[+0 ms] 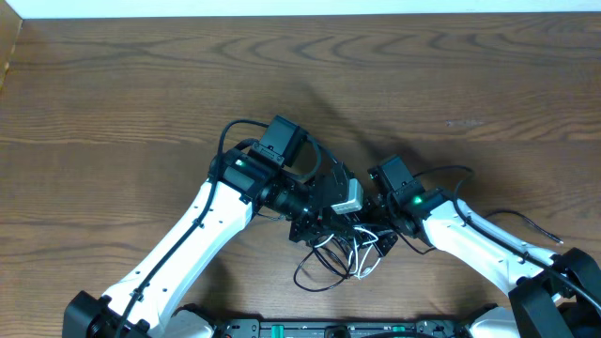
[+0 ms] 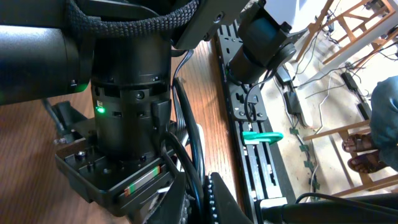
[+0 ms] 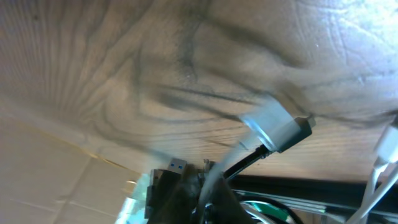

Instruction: Untangle cables

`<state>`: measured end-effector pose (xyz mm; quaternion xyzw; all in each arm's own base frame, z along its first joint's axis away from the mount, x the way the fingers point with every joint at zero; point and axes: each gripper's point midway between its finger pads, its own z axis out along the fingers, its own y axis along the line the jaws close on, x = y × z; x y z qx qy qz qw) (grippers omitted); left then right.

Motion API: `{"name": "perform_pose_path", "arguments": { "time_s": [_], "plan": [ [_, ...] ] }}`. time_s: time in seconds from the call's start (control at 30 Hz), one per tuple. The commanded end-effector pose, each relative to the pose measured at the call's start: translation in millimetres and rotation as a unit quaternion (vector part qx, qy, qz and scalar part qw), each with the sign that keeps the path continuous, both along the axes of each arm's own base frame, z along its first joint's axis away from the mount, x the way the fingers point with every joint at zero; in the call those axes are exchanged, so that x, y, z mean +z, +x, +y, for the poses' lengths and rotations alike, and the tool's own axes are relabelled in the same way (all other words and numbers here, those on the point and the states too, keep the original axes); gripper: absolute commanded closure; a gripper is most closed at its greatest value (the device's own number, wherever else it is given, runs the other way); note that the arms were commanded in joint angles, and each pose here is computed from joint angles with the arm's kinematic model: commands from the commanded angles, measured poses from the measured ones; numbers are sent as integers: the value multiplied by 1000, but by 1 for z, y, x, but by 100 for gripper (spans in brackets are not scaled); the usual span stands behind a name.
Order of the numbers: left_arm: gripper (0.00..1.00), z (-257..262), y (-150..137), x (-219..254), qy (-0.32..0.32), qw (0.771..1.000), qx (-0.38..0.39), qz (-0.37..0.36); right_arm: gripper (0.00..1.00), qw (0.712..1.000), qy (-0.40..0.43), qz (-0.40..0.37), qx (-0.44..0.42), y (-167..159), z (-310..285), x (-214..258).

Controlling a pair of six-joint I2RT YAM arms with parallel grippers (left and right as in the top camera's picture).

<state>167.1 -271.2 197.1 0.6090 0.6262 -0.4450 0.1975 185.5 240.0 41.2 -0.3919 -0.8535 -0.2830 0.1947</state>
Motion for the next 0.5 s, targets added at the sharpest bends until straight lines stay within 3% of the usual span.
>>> {"name": "perform_pose_path", "arguments": {
  "time_s": [0.0,0.17,0.27,0.37,0.47],
  "plan": [
    [93,-1,-2,-1,-4,1000,-7,2,75,999,34,23,18,-13,8,8],
    [92,-1,-2,-1,-5,1000,-7,1,73,994,91,49,39,-23,21,25],
    [93,-1,-2,-1,-5,1000,-7,1,68,993,93,59,35,-25,23,26],
    [92,-1,-2,-1,-5,1000,-7,1,57,992,97,74,28,-27,24,28],
    [92,-1,-2,-1,-5,1000,-7,1,58,994,81,68,17,-23,21,23]
  ]
}}
